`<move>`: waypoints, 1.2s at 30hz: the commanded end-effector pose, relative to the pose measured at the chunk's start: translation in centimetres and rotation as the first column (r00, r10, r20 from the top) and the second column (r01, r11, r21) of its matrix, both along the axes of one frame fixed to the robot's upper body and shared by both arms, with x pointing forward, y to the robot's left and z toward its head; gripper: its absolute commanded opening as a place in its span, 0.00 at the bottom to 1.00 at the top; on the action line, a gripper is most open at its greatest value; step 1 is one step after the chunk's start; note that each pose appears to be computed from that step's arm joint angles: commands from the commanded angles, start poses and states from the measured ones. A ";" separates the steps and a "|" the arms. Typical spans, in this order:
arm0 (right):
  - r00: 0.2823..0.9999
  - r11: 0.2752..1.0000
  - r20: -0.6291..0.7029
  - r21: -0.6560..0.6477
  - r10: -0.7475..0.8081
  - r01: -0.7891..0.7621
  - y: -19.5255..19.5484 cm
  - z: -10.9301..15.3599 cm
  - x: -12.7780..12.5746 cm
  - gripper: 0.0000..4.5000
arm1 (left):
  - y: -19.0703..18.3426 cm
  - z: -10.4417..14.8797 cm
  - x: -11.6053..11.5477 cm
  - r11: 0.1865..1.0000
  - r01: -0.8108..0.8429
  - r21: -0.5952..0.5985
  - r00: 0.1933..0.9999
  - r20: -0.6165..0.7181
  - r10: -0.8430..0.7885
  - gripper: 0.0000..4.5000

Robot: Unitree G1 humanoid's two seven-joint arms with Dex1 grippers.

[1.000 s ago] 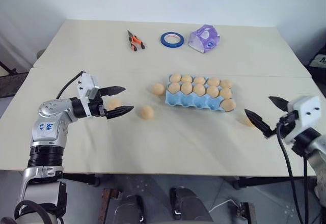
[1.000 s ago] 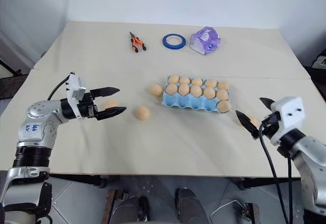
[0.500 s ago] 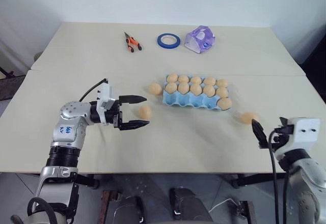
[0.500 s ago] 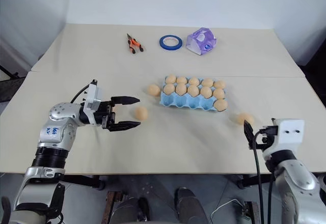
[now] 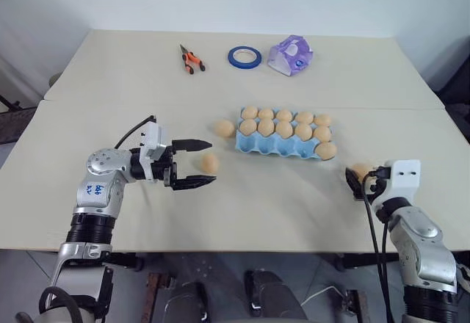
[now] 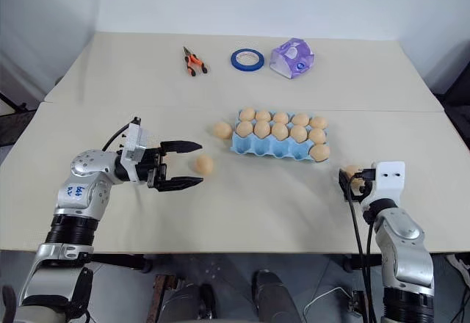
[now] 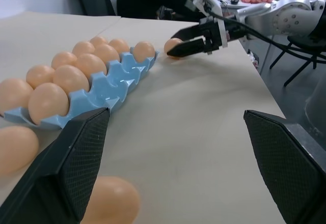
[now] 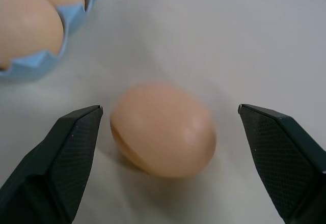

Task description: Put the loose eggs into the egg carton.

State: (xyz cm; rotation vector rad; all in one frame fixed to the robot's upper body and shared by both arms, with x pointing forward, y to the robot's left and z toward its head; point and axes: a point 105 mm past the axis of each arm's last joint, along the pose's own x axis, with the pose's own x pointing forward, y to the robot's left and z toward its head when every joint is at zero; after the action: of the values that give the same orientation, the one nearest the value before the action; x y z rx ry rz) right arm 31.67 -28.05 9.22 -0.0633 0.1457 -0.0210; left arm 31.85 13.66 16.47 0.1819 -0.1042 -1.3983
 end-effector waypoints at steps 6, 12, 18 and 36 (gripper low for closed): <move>0.999 0.998 0.048 -0.071 0.003 0.000 -0.6 1.5 0.6 0.63 | 0.3 1.5 -0.1 1.000 -0.015 -0.024 0.998 0.060 0.016 1.00; 0.996 0.996 0.085 -0.090 0.010 -0.002 -0.3 2.9 0.6 0.39 | 0.4 1.6 -0.1 0.999 -0.027 -0.025 0.998 0.064 0.028 1.00; 0.978 0.990 0.173 -0.099 0.115 -0.099 3.6 8.6 1.8 0.36 | 1.1 1.6 0.2 0.998 -0.065 -0.025 0.996 0.065 0.066 1.00; 0.921 0.921 0.051 -0.087 0.386 -0.381 12.9 7.6 4.3 0.52 | 2.5 2.0 -0.2 0.989 -0.143 -0.031 0.985 0.089 0.145 1.00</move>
State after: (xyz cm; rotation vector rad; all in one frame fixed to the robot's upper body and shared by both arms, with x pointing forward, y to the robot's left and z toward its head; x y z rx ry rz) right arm 35.94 -15.19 15.54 -0.1443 0.1191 0.3602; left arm 32.08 15.89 16.99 0.2003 -0.1221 -1.2497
